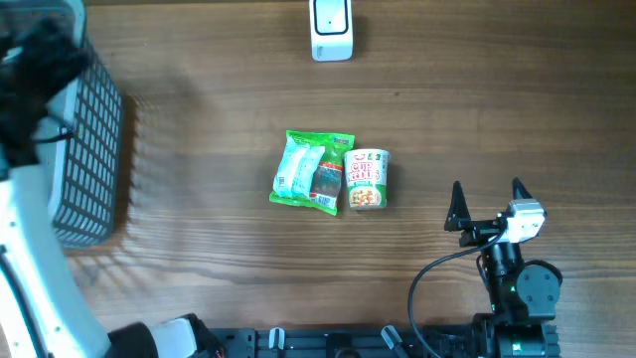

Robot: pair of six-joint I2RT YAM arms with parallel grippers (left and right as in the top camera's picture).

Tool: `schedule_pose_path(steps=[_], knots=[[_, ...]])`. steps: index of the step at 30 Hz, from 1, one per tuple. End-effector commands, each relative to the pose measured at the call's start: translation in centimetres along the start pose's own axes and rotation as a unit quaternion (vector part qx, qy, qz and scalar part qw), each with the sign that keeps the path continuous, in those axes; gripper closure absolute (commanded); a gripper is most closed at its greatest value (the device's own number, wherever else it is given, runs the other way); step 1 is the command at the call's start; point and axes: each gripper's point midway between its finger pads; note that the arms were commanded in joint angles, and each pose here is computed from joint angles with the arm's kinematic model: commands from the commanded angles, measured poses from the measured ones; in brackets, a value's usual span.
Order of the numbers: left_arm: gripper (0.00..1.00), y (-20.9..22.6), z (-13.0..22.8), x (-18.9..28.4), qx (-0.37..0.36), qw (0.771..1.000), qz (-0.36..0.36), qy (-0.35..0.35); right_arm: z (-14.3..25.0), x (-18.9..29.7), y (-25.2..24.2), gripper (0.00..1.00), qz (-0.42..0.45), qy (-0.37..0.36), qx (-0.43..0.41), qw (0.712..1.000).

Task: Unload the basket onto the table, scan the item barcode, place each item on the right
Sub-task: 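Reach the left gripper back into the basket toward the boxes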

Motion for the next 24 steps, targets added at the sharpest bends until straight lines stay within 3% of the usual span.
schedule_pose_path(steps=[1, 7, 12, 17, 24], knots=[[0.00, 7.6, 0.5, -4.0, 0.041, 0.993, -0.102, 0.045, -0.2, 0.0, -0.1, 0.00, 0.002, -0.004, 0.005, 1.000], [0.00, 15.4, 4.2, -9.0, 0.086, 0.971, -0.180, 0.128, -0.2, 0.0, -0.1, 0.00, 0.002, -0.004, 0.004, 1.000], [0.00, 19.4, 9.0, -12.6, 0.064, 0.947, -0.236, 0.208, -0.2, 0.0, -0.1, 0.00, 0.002, -0.004, 0.004, 1.000], [0.00, 21.7, 12.5, -15.7, 0.034, 0.935, -0.252, 0.248, -0.2, 0.0, -0.1, 0.00, 0.002, -0.004, 0.004, 1.000], [0.00, 24.8, 15.6, -17.6, 0.058, 0.924, -0.268, 0.265, -0.2, 0.0, -0.1, 0.00, 0.002, -0.004, 0.004, 1.000]])
Point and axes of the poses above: each gripper's point midway between its finger pads, its own x axis back along the fingers, its own y axis along the line the jaws close on, z = x × y, and after that the axes turned 3 degrees about -x, right-handed
